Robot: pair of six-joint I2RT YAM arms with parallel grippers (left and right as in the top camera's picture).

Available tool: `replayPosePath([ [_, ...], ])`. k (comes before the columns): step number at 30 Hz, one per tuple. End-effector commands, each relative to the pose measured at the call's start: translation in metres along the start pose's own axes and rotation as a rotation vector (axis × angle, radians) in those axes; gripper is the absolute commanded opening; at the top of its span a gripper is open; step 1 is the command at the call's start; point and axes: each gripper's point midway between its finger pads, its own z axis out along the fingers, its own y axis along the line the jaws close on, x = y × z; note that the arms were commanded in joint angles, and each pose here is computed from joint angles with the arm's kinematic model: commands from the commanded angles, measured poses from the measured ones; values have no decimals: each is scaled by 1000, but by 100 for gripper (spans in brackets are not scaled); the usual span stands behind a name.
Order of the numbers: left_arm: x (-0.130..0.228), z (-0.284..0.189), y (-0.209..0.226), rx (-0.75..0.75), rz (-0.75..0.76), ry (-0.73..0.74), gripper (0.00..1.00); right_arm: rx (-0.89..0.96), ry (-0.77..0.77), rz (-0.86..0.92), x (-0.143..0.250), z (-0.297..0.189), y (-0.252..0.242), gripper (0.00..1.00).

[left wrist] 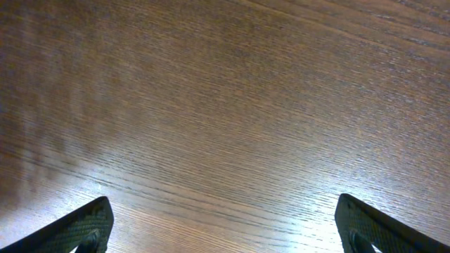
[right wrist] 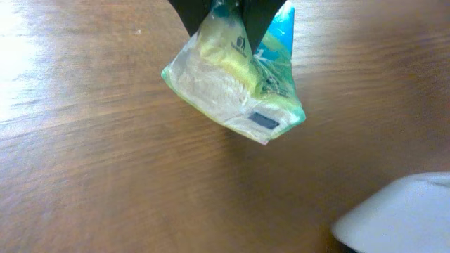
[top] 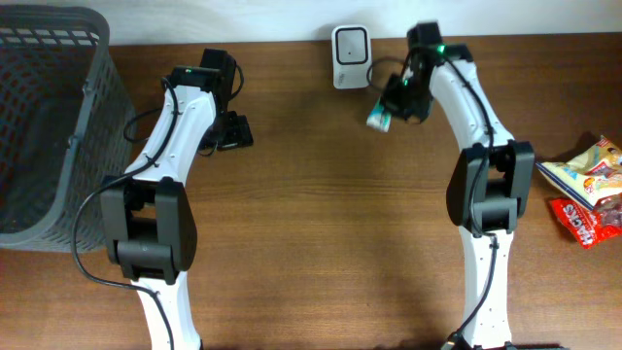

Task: Scan the item barcode
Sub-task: 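Raise the Kleenex pack up to the scanner face with the right gripper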

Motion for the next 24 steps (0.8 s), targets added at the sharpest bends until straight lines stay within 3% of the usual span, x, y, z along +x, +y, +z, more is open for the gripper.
replayPosePath([
  [1, -1, -7, 3, 13, -9, -13, 99, 46, -243, -159, -44, -58, 31, 4],
  [6, -1, -7, 3, 13, -8, -13, 99, 182, -472, -320, -74, -78, 54, 4],
  [8, -1, -7, 3, 13, -8, -13, 99, 349, -598, -406, -86, -86, 59, 4],
  [12, -1, -7, 3, 13, -8, -13, 99, 562, -748, -708, -90, -94, 105, 4],
  [15, -1, -7, 3, 13, -8, -13, 99, 607, -776, -832, -84, -88, 128, 4],
  [24, -1, -7, 3, 13, -8, -13, 99, 640, -680, -861, -77, -42, 111, 4],
])
